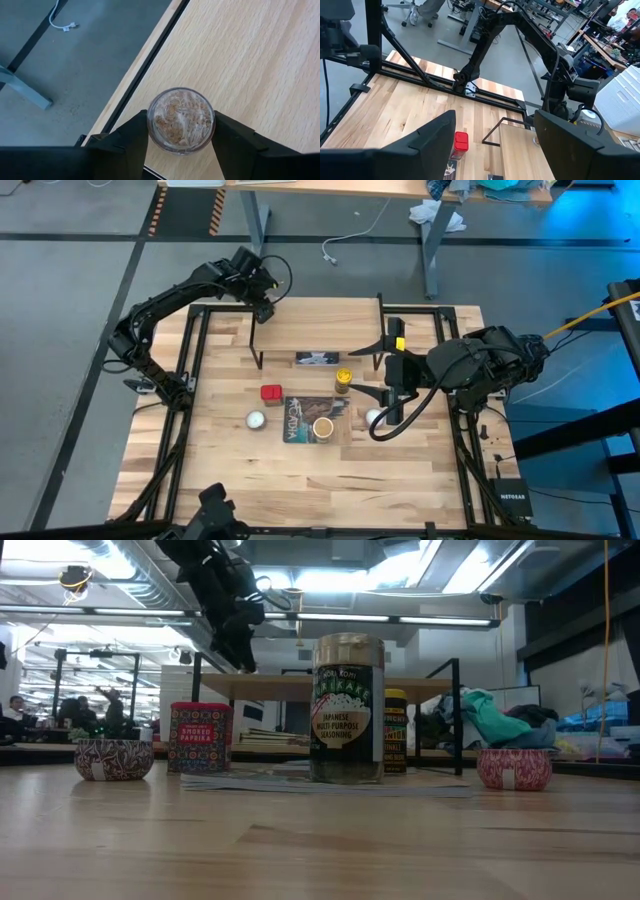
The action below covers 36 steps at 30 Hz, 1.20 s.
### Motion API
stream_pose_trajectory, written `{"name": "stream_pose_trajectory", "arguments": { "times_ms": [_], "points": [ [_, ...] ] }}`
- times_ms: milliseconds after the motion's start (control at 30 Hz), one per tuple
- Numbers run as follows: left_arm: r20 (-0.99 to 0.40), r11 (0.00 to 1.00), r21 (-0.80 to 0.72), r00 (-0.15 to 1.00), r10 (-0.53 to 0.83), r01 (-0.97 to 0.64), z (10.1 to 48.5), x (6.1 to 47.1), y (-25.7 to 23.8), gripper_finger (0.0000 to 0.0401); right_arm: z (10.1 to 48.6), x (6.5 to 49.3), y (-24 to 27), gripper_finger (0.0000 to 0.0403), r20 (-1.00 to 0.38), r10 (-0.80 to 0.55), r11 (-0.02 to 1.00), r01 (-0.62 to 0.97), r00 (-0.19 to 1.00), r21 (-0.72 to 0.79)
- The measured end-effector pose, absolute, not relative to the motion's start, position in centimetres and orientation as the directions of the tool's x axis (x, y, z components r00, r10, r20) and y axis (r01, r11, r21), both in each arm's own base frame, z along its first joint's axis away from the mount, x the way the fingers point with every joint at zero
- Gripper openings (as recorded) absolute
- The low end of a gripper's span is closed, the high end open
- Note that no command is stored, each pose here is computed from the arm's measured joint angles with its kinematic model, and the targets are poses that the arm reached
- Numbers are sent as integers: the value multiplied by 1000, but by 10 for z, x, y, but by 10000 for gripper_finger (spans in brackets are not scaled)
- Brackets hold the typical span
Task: Shelf spices
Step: Put the transparent seasoning bottle on the shelf, then put the red seasoning can on the shelf
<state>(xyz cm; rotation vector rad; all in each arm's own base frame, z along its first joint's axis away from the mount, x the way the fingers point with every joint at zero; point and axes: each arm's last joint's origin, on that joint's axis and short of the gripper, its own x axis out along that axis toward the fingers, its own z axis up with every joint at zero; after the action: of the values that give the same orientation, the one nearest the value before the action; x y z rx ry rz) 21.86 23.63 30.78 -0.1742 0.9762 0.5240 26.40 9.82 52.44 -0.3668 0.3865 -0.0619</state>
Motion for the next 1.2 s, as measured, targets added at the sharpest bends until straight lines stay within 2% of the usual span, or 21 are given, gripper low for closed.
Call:
{"name": "stream_pose_trajectory", "arguments": {
  "times_ms": [500, 667, 1000, 1200],
  "points": [
    [-817, 857, 90, 455, 355, -507, 309, 220, 237, 237, 524, 264, 98, 276, -357, -128, 933, -10, 925, -361],
    [-799, 861, 99, 476, 368, -499, 313, 223, 234, 239, 524, 264, 98, 276, -357, -128, 933, -10, 925, -361],
    [-695, 867, 120, 582, 421, -484, 344, 221, 213, 239, 525, 264, 98, 276, -352, -128, 931, -10, 927, -365],
    [-700, 929, 78, 644, 309, -361, 358, 224, 173, 239, 526, 265, 98, 276, -341, -127, 925, -13, 931, -380]
  ]
}}
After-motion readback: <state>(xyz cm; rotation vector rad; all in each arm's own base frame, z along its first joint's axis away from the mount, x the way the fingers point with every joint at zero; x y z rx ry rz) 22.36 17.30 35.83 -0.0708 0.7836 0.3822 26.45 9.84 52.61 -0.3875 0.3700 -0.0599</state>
